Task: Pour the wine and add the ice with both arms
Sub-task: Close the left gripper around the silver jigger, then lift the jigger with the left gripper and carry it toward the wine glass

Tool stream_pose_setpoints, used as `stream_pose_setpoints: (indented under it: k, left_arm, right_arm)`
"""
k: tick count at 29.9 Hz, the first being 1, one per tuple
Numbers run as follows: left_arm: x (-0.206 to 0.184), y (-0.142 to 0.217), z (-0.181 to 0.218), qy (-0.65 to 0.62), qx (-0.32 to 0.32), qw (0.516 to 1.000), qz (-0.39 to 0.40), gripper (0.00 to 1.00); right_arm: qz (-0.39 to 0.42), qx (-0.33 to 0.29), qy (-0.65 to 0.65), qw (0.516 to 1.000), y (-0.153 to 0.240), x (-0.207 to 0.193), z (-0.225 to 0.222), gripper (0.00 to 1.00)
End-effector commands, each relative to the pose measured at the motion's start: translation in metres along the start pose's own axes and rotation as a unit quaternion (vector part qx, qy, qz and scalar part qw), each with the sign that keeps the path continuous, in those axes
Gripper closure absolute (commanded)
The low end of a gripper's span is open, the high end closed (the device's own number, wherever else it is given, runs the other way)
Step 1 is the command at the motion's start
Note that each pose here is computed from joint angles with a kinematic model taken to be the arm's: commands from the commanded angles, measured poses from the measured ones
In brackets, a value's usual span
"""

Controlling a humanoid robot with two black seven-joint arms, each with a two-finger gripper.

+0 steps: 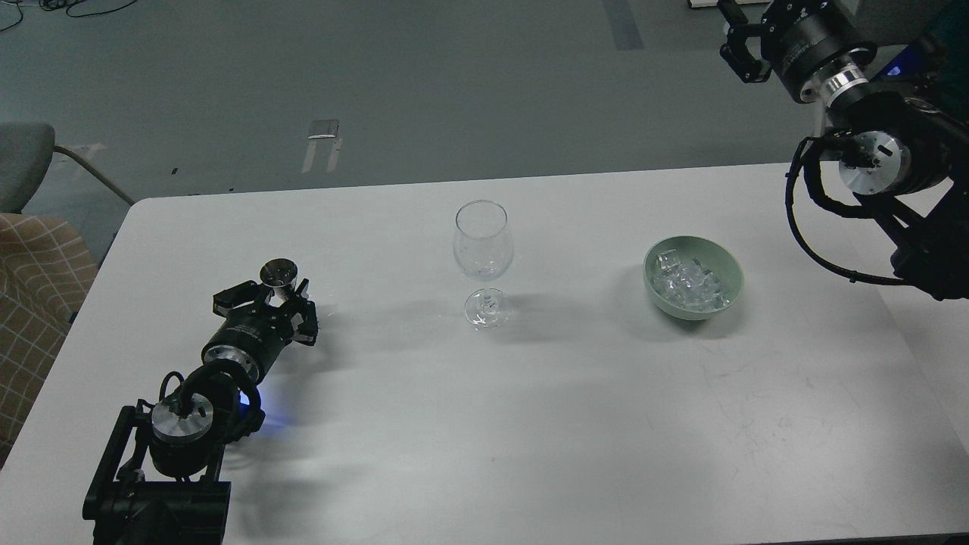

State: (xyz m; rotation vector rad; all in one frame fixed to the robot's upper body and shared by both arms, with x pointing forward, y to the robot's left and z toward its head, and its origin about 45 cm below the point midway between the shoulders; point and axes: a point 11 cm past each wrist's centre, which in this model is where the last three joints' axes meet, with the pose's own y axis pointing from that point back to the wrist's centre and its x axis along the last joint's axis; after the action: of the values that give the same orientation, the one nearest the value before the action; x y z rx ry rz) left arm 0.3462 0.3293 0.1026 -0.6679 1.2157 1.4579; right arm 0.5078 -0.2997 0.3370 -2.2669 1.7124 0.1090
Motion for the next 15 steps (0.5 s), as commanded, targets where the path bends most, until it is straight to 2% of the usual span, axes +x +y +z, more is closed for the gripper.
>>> stream_pose_setpoints:
  k: [1, 10, 15]
  left_arm:
    - [0.001, 0.001, 0.001, 0.002, -0.002, 1.0, -0.002, 0.81]
    - [-0.011, 0.002, 0.006, -0.002, -0.016, 0.999, -0.038, 0.89]
    - [-0.032, 0.002, 0.013, -0.005, -0.029, 0.997, -0.065, 0.93]
  right_arm:
    - [0.0, 0.0, 0.0, 1.0, 0.0, 0.0, 0.0, 0.0]
    - [0.0, -0.001, 0.0, 1.0, 0.0, -0.001, 0.001, 0.0]
    - [0.0, -0.001, 0.0, 1.0, 0.0, -0.001, 0.001, 0.0]
